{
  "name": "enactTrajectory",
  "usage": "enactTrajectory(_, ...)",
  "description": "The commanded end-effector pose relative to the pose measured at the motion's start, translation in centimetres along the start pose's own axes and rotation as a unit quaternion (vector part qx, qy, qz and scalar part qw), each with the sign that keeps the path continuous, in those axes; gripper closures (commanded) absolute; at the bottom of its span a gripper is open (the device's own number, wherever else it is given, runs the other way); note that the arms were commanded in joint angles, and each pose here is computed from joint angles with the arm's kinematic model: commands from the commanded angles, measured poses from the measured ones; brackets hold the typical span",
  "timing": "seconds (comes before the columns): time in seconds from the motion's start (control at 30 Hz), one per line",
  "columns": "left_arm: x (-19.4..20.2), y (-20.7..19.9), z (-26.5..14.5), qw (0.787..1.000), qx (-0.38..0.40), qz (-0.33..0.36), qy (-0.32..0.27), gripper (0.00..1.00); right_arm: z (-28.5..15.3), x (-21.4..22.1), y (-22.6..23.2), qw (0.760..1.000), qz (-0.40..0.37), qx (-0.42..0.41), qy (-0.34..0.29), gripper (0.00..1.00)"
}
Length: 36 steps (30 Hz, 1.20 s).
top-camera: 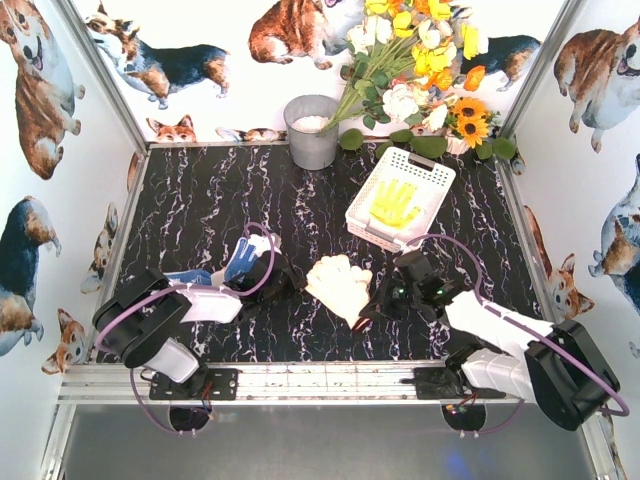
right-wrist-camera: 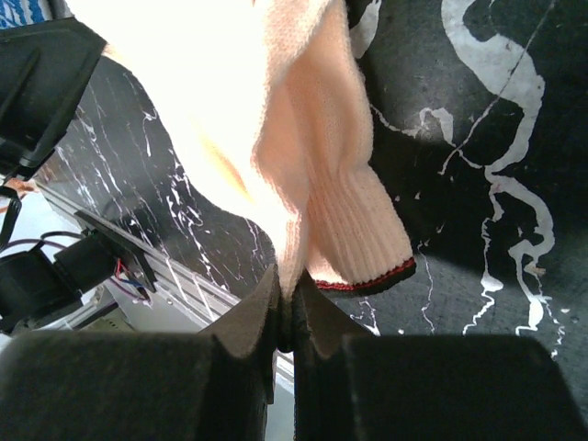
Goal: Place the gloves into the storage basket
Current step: Pair the glove with the glove.
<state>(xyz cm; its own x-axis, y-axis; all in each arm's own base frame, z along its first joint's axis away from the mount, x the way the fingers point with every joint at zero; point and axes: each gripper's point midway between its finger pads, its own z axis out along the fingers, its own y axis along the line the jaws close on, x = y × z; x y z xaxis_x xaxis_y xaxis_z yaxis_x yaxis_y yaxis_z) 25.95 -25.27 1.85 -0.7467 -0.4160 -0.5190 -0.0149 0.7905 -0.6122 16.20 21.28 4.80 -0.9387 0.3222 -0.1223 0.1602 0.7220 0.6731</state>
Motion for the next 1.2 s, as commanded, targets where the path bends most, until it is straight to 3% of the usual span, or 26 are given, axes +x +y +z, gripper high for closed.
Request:
enactTrajectory(0.0, 0.3, 0.6, 0.5, 1.000, -0.004, 0.008, 0.009, 1.00, 0.5, -0.9, 1.6, 1.000, -0.018, -0.025, -0.006, 1.00)
enactTrajectory(0.3, 0.2, 1.0, 0.6, 1.000, -0.011, 0.013, 0.010, 1.00, 0.8, -1.5, 0.4, 0.999, -0.032, 0.009, -0.018, 1.00)
enactTrajectory(1.17, 0.0, 2.3, 0.5, 0.999, -0.036, 0.030, 0.012, 1.00, -0.1, -2.5, 1.8, 0.998, -0.065, 0.010, -0.024, 1.00)
